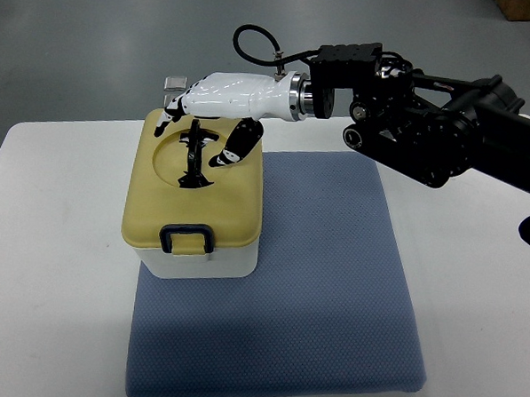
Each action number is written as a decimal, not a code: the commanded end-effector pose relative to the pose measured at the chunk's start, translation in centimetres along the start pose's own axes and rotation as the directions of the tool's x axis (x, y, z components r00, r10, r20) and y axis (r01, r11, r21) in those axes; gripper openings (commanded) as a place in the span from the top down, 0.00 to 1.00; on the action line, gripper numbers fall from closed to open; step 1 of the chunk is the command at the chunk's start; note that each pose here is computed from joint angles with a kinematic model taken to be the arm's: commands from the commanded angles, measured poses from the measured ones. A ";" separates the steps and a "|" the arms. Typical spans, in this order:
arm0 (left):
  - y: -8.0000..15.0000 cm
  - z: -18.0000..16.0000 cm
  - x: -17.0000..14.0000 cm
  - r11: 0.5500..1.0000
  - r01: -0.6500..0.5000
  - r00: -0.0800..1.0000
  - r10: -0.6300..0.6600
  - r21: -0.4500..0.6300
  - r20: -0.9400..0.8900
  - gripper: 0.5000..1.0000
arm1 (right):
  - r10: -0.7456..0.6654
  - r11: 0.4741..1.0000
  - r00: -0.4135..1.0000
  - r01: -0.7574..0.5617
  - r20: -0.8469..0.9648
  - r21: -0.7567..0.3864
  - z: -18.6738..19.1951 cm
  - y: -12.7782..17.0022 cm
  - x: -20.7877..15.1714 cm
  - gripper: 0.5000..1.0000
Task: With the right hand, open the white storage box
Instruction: 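Lower the right hand and close its fingers around the black lid handle, then lift the yellow lid off the white box with the right hand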
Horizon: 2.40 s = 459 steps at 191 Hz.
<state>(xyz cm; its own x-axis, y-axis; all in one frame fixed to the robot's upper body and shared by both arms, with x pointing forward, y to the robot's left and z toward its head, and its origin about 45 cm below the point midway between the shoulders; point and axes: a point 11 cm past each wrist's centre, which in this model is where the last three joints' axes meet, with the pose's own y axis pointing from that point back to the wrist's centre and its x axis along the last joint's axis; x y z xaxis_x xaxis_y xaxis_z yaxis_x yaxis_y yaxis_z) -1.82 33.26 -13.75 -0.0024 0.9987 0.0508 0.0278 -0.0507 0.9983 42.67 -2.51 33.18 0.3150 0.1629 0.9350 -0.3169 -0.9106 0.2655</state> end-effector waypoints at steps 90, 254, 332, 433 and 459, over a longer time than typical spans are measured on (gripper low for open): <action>0.0 0.0 0.0 1.000 0.000 1.000 0.000 0.000 0.000 0.00 | -0.005 1.000 1.000 0.005 -0.023 0.013 0.2 0.2 -0.4 0.71; 0.0 0.0 0.0 1.000 0.000 1.000 0.000 0.000 0.000 0.00 | 0.110 0.988 0.989 -0.099 -0.095 0.116 -0.8 1.1 2.8 0.93; 0.0 0.0 0.0 1.000 0.000 1.000 0.000 0.000 -0.001 0.00 | 0.164 0.986 0.979 -0.158 -0.122 0.054 1.4 3.8 3.9 0.93; 0.0 0.2 0.0 1.000 0.000 1.000 0.000 -0.004 -0.004 0.00 | 0.184 0.976 0.973 -0.198 -0.142 -0.090 5.8 9.8 4.7 0.92; 0.0 0.2 -0.1 1.000 0.002 1.000 -0.002 -0.004 -0.004 0.00 | 0.182 0.969 0.974 -0.201 -0.134 -0.146 7.4 12.1 4.0 0.91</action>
<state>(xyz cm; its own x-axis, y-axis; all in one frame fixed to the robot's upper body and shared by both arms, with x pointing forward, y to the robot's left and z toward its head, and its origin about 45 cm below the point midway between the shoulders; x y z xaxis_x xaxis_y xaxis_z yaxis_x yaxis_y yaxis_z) -1.62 33.22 -13.75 -0.0061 0.9988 0.0496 0.0239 -0.0494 0.9985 46.42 -13.80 38.52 0.1259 0.0437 0.9911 -0.4681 -0.8782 0.0982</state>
